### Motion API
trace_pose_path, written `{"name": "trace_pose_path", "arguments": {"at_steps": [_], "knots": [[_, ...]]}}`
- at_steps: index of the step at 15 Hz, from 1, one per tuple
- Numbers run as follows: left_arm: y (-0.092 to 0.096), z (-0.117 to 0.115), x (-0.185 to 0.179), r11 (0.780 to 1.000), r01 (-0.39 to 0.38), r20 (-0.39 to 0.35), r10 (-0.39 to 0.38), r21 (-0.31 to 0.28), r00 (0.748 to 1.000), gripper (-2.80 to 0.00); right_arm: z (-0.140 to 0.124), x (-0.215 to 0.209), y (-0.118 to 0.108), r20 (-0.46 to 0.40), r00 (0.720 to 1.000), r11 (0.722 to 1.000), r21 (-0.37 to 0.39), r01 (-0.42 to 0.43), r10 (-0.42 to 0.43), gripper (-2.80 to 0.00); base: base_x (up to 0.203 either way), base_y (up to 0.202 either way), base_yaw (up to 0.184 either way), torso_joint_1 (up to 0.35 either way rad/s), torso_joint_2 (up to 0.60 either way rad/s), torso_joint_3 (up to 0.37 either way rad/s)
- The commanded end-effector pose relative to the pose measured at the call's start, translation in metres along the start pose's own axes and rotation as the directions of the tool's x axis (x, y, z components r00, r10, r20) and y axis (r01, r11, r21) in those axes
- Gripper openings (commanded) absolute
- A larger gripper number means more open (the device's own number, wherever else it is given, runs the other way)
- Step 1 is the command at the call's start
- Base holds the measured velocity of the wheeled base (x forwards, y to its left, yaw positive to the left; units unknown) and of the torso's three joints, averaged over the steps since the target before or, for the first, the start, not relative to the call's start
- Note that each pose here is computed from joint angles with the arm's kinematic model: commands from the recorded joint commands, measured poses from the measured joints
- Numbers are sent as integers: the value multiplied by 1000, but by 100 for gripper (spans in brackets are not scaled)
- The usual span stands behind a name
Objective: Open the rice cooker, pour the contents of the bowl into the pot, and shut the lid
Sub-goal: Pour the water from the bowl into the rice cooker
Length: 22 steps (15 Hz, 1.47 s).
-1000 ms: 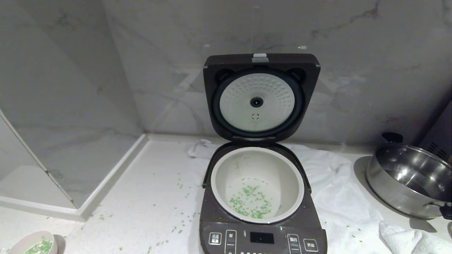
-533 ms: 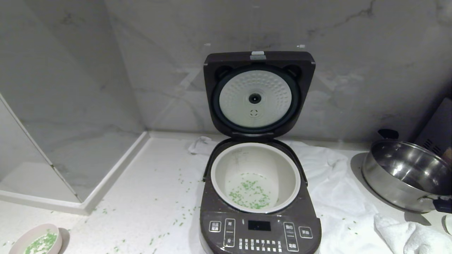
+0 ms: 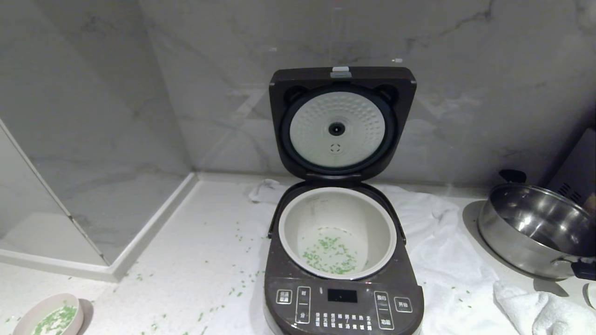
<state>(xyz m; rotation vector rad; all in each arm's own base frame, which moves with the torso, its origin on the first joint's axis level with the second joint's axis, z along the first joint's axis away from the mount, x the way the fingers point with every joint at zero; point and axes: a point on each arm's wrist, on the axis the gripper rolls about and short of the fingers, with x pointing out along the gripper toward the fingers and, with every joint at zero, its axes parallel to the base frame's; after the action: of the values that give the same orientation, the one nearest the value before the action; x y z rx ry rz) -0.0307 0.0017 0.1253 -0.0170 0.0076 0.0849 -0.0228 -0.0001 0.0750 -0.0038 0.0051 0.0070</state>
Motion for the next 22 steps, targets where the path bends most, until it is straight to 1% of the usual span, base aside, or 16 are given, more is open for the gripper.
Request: {"name": "trace_pose_path", "arguments": {"at_steps": [1,2,3,5,7,8,9,10,12,13,15,16,18,19,21,22], "knots": [[-1,34,32,993,-117,-221,107,-31,969,-280,-1,0,0,-1,1000,1000,-1,-1,1,-280,0,0,0,0,0,0],[-1,42,46,985,-172,-317,154,-31,936,-280,-1,0,0,-1,1000,1000,-1,-1,1,-280,0,0,0,0,0,0],[-1,45,59,975,-223,-414,195,-21,889,-280,-1,0,0,-1,1000,1000,-1,-1,1,-280,0,0,0,0,0,0],[1,41,90,940,-340,-597,285,21,750,-280,-1,0,0,-2,1000,1000,-1,-1,1,-280,0,0,0,0,0,0],[14,34,124,883,-463,-736,362,74,572,-280,-1,0,0,-1,1000,1000,-1,-1,1,-280,0,0,0,0,0,0],[25,31,137,853,-514,-781,383,95,493,-280,0,0,0,0,1000,1000,-1,0,0,-280,0,0,0,0,0,0],[41,30,147,823,-558,-816,395,109,423,-280,0,0,0,-1,1000,1000,-1,-1,1,-280,0,0,0,0,0,0],[56,28,154,811,-574,-843,383,112,377,-280,-1,0,0,-2,1000,1000,-1,-1,1,-280,0,0,0,0,0,0],[80,24,163,810,-578,-880,342,99,330,-280,-1,0,0,-1,1000,1000,-1,-1,1,-280,0,0,0,0,0,0],[90,21,167,808,-582,-889,329,92,317,-280,-1,0,0,0,1000,1000,-1,-1,1,-280,0,0,0,0,0,0],[107,13,173,794,-600,-888,341,96,310,-280,-1,0,0,0,1000,1000,-1,-1,1,-280,0,0,0,0,0,0],[112,9,174,799,-592,-893,339,106,297,0,0,0,0,0,1000,1000,-1,-1,1,-280,0,0,0,0,0,0],[120,-2,182,803,-586,-914,311,107,260,0,0,0,0,0,1000,1000,-1,-1,1,-280,0,0,0,0,0,0],[126,-9,189,804,-585,-919,303,106,251,0,-1,0,0,-1,1000,1000,-1,-1,1,-280,0,0,0,0,0,0],[137,-25,202,802,-588,-919,303,104,251,0,-1,0,0,-1,1000,1000,-1,-1,1,-280,0,0,0,0,0,0],[143,-32,209,801,-590,-915,310,105,259,0,-1,0,0,-1,1000,1000,-1,-1,1,-280,0,0,0,0,0,0]]}}
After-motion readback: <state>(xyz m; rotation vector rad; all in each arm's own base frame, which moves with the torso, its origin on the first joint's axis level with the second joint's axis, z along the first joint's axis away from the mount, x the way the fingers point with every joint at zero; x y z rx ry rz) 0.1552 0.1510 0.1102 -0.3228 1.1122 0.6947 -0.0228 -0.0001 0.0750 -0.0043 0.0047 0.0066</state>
